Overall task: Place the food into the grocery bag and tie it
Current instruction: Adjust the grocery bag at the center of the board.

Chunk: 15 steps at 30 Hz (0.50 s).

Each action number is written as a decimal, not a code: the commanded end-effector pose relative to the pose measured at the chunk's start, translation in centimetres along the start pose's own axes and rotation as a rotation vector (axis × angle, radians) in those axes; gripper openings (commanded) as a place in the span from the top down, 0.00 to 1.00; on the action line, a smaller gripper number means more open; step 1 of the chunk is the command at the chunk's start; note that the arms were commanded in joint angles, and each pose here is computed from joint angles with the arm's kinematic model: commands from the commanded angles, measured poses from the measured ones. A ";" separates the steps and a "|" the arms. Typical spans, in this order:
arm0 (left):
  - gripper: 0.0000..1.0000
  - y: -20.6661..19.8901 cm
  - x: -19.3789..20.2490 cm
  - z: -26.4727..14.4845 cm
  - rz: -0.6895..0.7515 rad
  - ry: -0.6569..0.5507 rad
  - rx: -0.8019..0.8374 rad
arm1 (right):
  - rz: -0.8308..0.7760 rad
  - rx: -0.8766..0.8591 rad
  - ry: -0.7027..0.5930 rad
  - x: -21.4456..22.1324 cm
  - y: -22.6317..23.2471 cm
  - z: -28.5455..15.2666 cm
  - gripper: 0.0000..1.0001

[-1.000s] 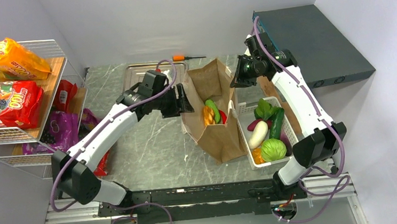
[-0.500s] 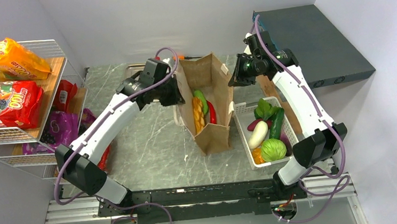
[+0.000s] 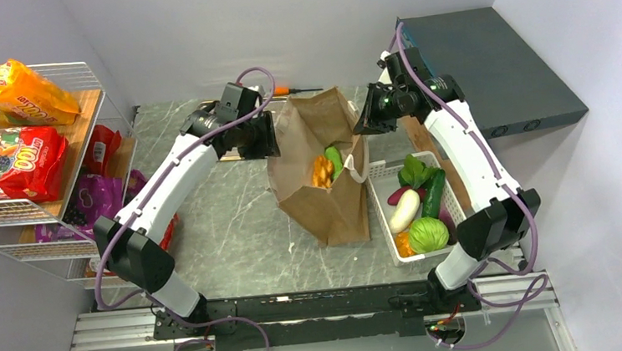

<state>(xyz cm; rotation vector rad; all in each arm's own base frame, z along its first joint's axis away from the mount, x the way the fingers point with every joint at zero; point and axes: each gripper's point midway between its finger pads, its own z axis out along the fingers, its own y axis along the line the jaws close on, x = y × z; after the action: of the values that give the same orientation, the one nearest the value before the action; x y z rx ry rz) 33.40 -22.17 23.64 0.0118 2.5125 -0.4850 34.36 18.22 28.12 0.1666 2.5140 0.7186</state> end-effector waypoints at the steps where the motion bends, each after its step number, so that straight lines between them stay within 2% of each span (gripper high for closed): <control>1: 0.38 -1.2 -2.0 -2.2 0.050 -0.072 0.056 | -0.021 -0.090 -0.083 -2.5 2.9 -1.4 1.00; 2: 0.27 -1.1 -2.3 -2.6 0.055 -0.082 0.048 | -0.020 -0.092 -0.083 -2.6 3.0 -1.3 1.00; 4: 0.11 -1.0 -2.7 -3.4 0.069 -0.099 0.034 | -0.010 -0.094 -0.075 -2.7 3.4 -1.0 1.00; 6: 0.07 -1.0 -3.2 -4.2 0.089 -0.125 0.035 | -0.009 -0.096 -0.053 -2.6 3.6 -0.5 1.00; 7: 0.02 -1.1 -3.5 -4.6 0.098 -0.144 0.041 | -0.010 -0.091 -0.040 -2.4 3.6 -0.1 1.00; 13: 0.01 2.1 -5.2 -7.6 0.025 -0.338 -0.080 | -0.022 -0.074 -0.021 -2.1 3.8 0.8 1.00; 15: 0.01 2.2 -5.5 -8.8 0.046 -0.408 -0.059 | -0.017 -0.065 -0.017 -2.1 3.6 1.2 1.00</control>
<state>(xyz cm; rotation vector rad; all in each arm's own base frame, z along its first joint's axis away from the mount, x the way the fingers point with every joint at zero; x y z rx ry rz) 33.43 -19.20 28.68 0.0124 2.3236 -0.4001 36.19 20.71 28.01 0.1357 2.5305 0.7504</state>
